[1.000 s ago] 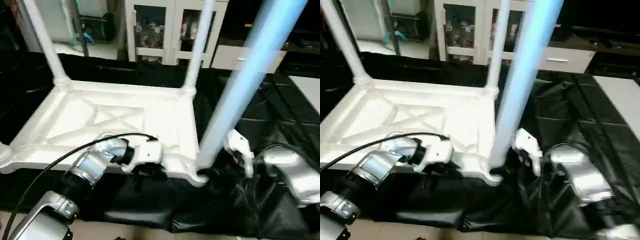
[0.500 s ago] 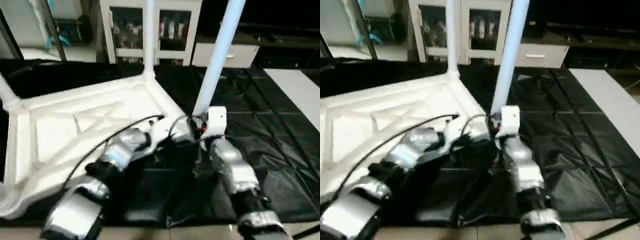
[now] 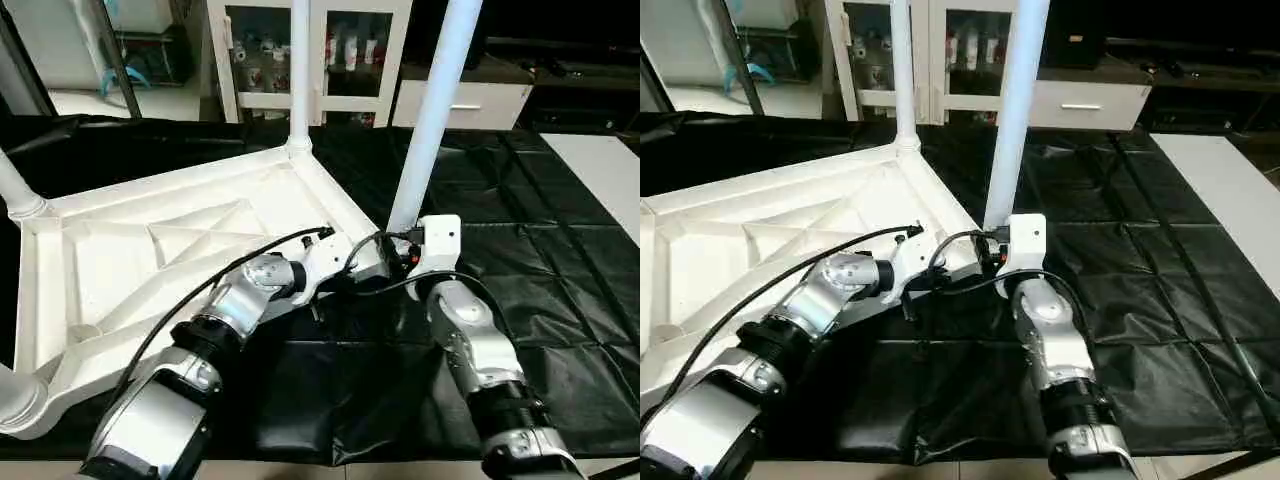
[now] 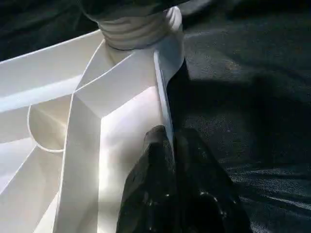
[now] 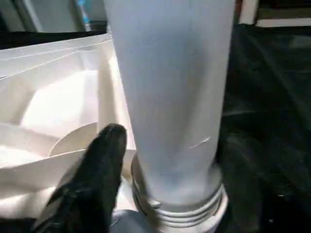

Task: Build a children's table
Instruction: Rotate leg to tighten

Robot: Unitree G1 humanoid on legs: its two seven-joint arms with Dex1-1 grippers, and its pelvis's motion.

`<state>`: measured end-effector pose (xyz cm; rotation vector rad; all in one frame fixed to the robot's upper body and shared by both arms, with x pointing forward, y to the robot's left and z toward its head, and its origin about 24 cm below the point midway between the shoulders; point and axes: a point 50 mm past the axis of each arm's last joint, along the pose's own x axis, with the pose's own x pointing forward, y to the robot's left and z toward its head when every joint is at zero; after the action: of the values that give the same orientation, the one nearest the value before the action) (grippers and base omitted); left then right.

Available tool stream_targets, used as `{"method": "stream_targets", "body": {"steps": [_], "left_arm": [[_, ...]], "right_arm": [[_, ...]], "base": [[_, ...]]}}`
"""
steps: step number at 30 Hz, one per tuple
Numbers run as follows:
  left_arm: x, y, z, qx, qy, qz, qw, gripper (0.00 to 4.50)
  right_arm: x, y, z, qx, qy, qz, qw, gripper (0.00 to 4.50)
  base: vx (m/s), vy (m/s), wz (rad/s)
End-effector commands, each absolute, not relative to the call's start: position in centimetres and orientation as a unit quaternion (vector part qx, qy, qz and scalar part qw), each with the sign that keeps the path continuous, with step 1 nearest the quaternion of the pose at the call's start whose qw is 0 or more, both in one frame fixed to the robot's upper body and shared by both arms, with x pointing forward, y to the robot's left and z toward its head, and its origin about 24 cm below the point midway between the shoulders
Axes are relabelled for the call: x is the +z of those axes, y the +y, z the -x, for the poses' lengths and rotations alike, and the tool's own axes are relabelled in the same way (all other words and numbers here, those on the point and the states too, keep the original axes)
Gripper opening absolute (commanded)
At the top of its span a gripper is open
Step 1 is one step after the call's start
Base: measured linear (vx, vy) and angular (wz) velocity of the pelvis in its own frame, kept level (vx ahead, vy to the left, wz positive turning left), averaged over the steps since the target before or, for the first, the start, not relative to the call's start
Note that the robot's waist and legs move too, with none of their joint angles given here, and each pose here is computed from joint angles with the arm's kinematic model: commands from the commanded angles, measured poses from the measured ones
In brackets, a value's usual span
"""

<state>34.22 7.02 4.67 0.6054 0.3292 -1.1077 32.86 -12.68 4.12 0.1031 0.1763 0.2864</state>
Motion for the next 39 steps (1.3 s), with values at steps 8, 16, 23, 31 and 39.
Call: {"method": "stream_targets", "body": {"steps": [8,16,23,31,39], "left_arm": [[3.0,10.5,-30.9,-0.651,0.199,-0.283,0.676,0.00],[3.2,13.4,-29.5,-0.687,0.269,-0.274,0.618,0.00],[3.5,14.4,-28.9,-0.692,0.290,-0.271,0.603,0.00],[3.6,14.0,-28.5,-0.694,0.290,-0.269,0.602,0.00],[3.7,14.0,-28.5,-0.690,0.291,-0.272,0.604,0.00]], "right_arm": [[6.5,-17.2,-29.5,0.394,0.091,0.037,0.914,3.88],[6.2,-18.9,-26.1,0.536,0.174,0.086,0.821,4.35],[6.5,-17.3,-26.4,0.579,0.158,0.096,0.794,4.35],[6.1,-15.8,-27.4,0.598,0.155,0.105,0.780,4.07],[5.7,-15.6,-27.5,0.619,0.167,0.117,0.759,3.53]], "base": [[0.000,0.000,0.00],[0.000,0.000,0.00],[0.000,0.000,0.00],[0.000,0.000,0.00],[0.000,0.000,0.00]]}}
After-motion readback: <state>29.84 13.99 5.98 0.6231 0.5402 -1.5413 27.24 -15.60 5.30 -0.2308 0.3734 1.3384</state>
